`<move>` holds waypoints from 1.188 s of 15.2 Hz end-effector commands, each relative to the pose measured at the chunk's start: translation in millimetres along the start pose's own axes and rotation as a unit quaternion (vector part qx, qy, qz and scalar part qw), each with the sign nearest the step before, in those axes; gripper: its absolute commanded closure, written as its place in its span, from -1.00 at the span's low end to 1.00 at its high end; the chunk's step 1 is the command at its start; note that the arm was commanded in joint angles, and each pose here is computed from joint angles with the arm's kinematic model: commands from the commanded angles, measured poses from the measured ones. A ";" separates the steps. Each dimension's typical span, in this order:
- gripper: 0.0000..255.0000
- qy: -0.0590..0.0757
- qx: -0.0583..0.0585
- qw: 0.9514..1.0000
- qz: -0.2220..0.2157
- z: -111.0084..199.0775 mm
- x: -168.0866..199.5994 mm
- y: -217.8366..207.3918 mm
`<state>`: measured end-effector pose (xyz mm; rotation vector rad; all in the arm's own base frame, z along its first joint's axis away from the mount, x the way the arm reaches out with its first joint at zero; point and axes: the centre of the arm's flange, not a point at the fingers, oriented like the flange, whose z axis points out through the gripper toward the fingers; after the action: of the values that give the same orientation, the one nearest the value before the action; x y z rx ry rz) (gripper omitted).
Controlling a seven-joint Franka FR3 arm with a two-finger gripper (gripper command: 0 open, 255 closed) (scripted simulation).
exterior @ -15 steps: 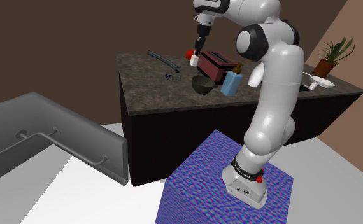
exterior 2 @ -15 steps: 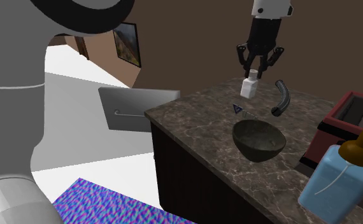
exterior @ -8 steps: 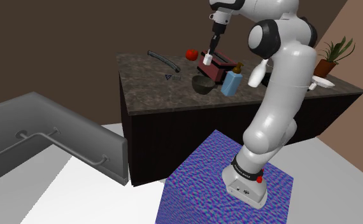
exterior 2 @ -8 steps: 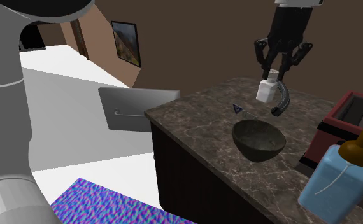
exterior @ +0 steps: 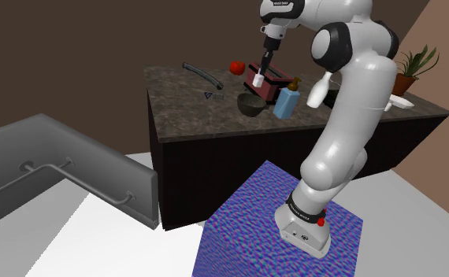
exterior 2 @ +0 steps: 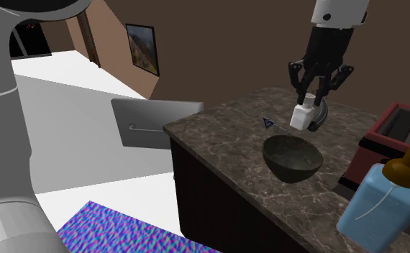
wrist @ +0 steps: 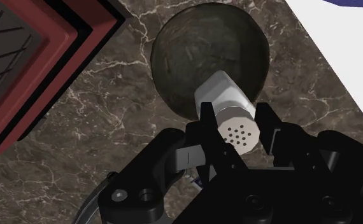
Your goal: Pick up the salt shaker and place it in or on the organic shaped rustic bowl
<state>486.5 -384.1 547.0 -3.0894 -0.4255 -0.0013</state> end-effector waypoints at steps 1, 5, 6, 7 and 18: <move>1.00 0.000 0.000 1.000 0.000 11.3 0.5 0.4; 1.00 0.000 0.000 1.000 0.000 32.4 0.4 0.9; 1.00 0.000 0.000 1.000 0.000 37.7 0.4 1.0; 1.00 0.000 0.000 1.000 0.000 43.0 0.4 1.2; 1.00 0.000 0.000 1.000 0.000 77.1 0.2 1.9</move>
<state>487.1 -384.3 470.2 -3.0895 -0.4260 -0.0017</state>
